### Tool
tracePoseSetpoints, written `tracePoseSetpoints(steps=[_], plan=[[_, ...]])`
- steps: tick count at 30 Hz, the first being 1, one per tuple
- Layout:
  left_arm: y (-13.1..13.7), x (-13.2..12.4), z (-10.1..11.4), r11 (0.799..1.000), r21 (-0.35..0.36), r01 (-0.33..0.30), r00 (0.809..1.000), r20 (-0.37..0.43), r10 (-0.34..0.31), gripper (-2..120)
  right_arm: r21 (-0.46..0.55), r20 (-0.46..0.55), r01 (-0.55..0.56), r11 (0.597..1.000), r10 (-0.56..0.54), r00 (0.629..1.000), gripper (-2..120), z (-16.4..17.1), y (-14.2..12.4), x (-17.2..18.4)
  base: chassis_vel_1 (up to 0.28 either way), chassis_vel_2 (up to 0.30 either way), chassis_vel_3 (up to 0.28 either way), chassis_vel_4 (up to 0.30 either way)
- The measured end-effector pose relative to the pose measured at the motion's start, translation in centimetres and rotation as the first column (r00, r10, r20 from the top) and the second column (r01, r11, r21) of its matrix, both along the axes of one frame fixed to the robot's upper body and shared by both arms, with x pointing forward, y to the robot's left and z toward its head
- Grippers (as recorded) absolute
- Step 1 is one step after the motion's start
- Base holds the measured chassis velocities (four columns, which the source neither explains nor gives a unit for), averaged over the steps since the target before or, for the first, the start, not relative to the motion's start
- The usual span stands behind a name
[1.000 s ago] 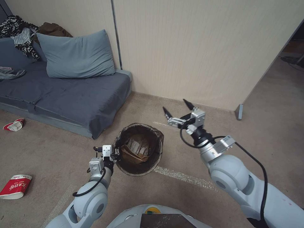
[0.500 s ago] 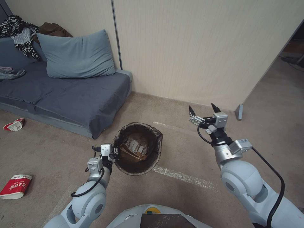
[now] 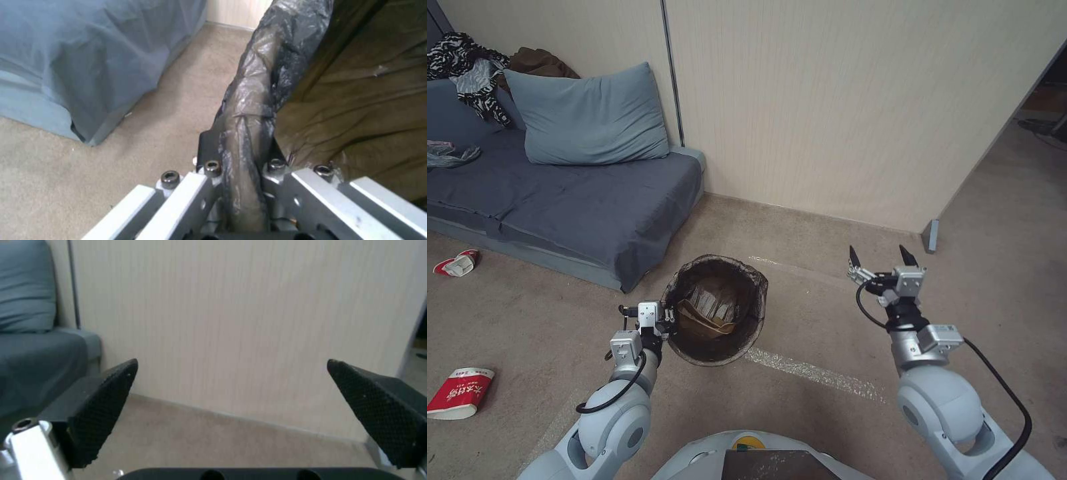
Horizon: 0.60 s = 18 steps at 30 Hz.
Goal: Pick up the trash bin, then pick up the garbage from the floor and place it into the trash bin.
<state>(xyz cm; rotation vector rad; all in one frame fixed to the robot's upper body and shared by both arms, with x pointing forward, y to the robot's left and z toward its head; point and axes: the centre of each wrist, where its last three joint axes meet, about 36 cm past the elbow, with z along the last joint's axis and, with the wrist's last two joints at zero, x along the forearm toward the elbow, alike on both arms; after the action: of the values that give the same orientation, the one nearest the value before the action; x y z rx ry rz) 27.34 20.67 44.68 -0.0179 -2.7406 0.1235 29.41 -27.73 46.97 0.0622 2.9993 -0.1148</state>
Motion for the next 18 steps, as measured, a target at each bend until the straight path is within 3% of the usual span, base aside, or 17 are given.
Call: tracePoseSetpoints(steps=[8, 18], plan=[[0.0, 0.0, -0.1, 1.0, 0.019, -0.006, 1.0, 0.016, 0.005, 0, -0.018, -0.049, 0.044, 0.999, -0.045, 0.998, 100, -3.7, 0.7, -3.6, 0.0, 0.0, 0.0, 0.0], [0.0, 0.1, -0.2, 1.0, 0.019, -0.012, 1.0, 0.016, 0.012, 0, 0.0, -0.048, 0.044, 0.999, -0.044, 0.998, 100, -4.0, 1.6, -3.9, 0.0, 0.0, 0.0, 0.0]])
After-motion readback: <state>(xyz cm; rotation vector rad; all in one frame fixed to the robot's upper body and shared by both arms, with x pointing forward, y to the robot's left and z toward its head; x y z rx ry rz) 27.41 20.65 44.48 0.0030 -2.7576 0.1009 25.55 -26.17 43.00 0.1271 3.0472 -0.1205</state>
